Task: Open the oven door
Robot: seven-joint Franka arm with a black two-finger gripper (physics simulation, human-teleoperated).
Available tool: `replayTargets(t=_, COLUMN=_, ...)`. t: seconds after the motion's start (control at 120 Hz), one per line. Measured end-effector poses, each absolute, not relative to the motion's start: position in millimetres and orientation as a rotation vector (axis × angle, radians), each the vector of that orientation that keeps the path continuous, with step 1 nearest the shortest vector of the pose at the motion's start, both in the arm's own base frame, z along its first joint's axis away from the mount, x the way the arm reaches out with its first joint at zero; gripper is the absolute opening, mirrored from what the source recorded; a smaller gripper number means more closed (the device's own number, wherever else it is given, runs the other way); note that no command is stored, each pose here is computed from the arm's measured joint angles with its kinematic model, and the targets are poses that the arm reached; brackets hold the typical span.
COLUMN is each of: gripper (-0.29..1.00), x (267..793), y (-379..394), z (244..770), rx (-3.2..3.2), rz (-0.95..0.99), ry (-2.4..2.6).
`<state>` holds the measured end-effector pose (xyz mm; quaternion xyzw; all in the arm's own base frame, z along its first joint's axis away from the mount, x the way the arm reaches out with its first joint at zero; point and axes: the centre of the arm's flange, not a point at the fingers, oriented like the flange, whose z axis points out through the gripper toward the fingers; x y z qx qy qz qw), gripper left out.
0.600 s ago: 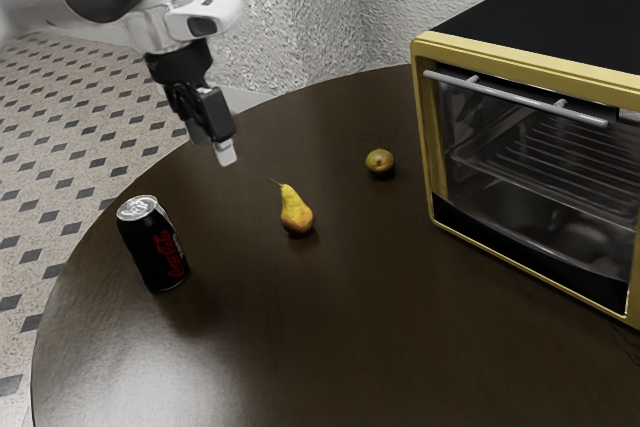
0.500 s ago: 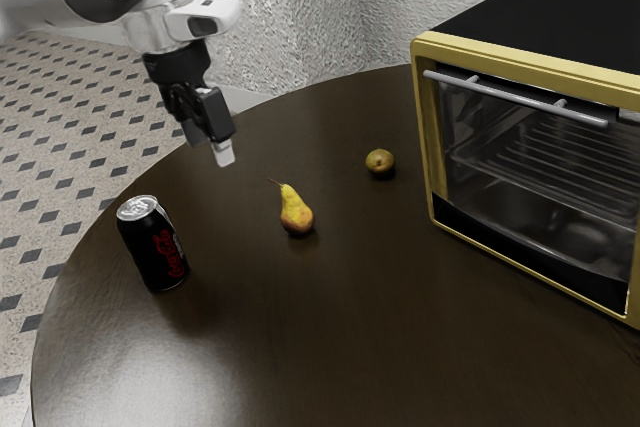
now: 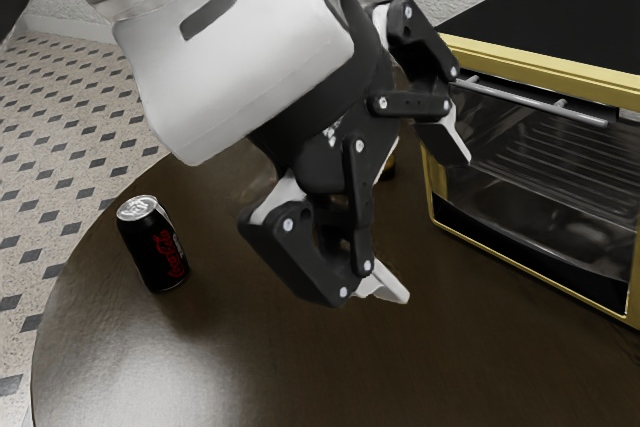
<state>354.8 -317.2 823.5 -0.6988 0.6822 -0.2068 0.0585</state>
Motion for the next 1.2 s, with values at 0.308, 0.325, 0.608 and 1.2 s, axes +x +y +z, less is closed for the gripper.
replayTargets(t=0.308, gripper=0.70, x=466.5, y=-356.6, z=768.6, rx=-1.634, rz=-0.819, ry=2.406)
replayTargets(t=0.325, gripper=0.70, x=471.9, y=-356.0, z=765.5, rx=-1.618, rz=-0.820, ry=2.412)
replayTargets(t=0.608, gripper=0.70, x=554.2, y=-284.3, z=749.8, rx=-1.516, rz=-0.813, ry=2.343)
replayTargets(t=1.2, gripper=0.70, x=633.2, y=-197.3, z=706.3, rx=-1.527, rz=-0.767, ry=2.291)
